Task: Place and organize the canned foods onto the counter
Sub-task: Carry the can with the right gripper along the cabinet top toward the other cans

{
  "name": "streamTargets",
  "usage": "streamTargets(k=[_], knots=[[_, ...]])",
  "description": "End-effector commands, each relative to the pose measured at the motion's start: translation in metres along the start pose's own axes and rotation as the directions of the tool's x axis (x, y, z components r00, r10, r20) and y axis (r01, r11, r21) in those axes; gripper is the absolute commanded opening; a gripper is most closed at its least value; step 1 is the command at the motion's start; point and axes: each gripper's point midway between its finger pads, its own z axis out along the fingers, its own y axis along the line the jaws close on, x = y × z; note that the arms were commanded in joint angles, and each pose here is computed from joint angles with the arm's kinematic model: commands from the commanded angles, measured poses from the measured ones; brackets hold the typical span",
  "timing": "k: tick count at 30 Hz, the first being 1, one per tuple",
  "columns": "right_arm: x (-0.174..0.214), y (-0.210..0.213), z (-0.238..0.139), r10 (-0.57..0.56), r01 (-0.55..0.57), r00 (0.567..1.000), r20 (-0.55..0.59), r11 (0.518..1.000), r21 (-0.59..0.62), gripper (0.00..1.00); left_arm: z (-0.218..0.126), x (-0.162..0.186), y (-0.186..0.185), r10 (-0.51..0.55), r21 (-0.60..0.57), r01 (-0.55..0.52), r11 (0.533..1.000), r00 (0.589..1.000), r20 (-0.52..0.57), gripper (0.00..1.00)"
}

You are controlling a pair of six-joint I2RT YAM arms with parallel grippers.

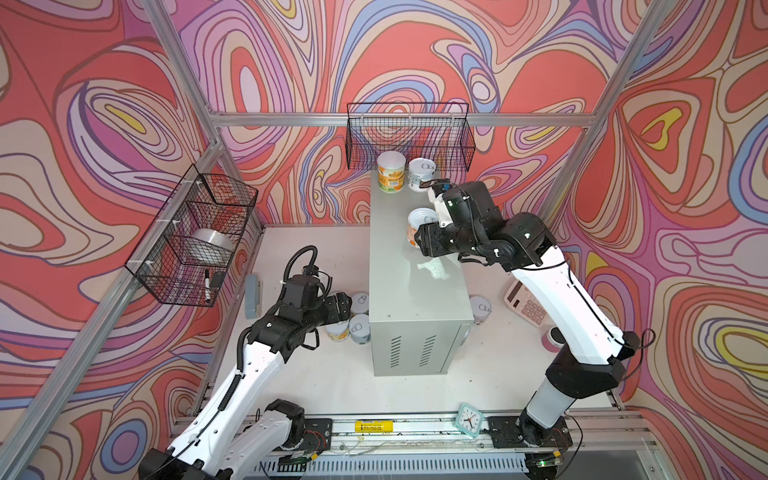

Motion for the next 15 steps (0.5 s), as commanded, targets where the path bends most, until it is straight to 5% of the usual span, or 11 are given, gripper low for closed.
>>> streamTargets(k=[1,15], knots=[[-0.011,0.007,0.016,-0.001,0.002,0.999,0.041,1.000,-0.006,0.66,0.001,-0.008,-0.005,0.002,0.012,-0.003,1.000,1.000,0.018,0.89],[-0.049,0.005,0.075,0.031,-0.037,0.985,0.169,0.999,0.035,0.62,0.007,-0.010,-0.005,0.016,0.002,-0.016,1.000,1.000,0.012,0.89]])
